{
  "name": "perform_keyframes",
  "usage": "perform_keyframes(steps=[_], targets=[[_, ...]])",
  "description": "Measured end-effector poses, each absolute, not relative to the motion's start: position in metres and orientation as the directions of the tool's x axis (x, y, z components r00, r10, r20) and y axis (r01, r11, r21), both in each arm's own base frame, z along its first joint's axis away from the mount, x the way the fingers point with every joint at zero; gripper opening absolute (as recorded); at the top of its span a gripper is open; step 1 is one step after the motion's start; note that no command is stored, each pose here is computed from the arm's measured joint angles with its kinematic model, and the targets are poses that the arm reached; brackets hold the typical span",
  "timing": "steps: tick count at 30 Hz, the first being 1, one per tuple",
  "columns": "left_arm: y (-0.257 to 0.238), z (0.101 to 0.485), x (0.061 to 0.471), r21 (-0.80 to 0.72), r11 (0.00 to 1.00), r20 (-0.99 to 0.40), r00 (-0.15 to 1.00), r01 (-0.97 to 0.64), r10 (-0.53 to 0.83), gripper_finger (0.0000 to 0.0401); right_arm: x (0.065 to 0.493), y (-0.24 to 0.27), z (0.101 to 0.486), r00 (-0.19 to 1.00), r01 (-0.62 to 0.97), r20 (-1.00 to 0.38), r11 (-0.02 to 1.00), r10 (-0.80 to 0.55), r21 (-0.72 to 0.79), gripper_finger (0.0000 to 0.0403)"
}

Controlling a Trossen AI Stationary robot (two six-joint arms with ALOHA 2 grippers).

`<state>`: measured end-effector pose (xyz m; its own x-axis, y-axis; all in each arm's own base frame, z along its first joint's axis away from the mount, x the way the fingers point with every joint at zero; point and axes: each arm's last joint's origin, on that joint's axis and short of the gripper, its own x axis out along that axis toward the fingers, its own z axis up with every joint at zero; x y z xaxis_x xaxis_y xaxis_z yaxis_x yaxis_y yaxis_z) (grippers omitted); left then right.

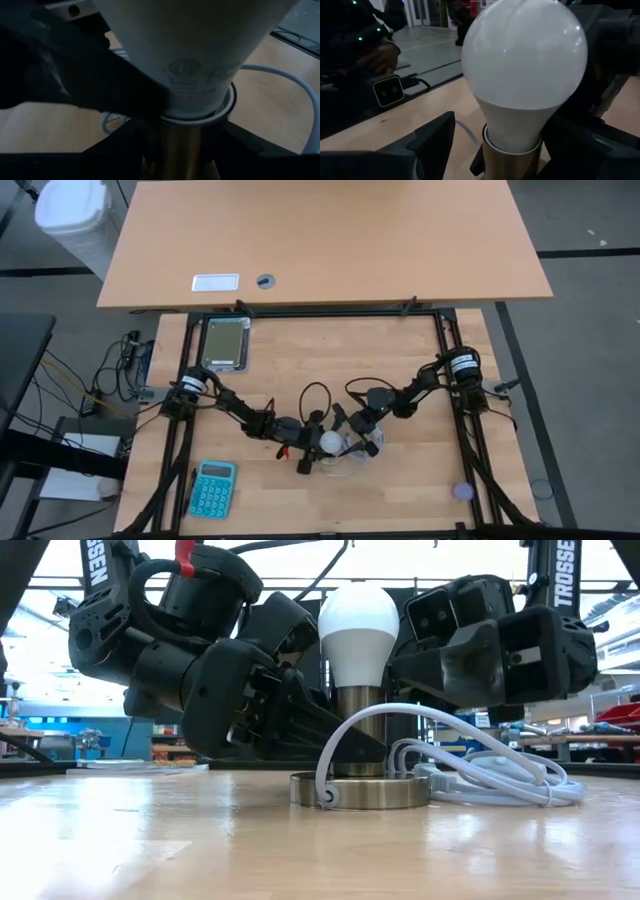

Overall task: Screw lightbulb
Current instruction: Remove the lightbulb from the lamp

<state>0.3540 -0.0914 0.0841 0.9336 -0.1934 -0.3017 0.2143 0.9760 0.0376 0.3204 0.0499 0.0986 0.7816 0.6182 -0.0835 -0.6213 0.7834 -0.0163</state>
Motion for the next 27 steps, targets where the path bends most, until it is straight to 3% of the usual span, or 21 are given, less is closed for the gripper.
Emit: perform_keyframes(steps=[21,27], targets=[[-0.092,0.085,0.354,0.030,0.978,-0.298,0.936,0.208,-0.190,0.0198,0.327,0.059,0.105,0.836,-0.548,-0.055,0.828,0.545,-0.116,0.0254],[-0.091,0.085,0.354,0.009,0.980,-0.298,0.936,0.196,-0.185,0.0198,0.332,0.063,0.105,0.847,-0.531,-0.073,0.838,0.526,-0.127,0.0212]])
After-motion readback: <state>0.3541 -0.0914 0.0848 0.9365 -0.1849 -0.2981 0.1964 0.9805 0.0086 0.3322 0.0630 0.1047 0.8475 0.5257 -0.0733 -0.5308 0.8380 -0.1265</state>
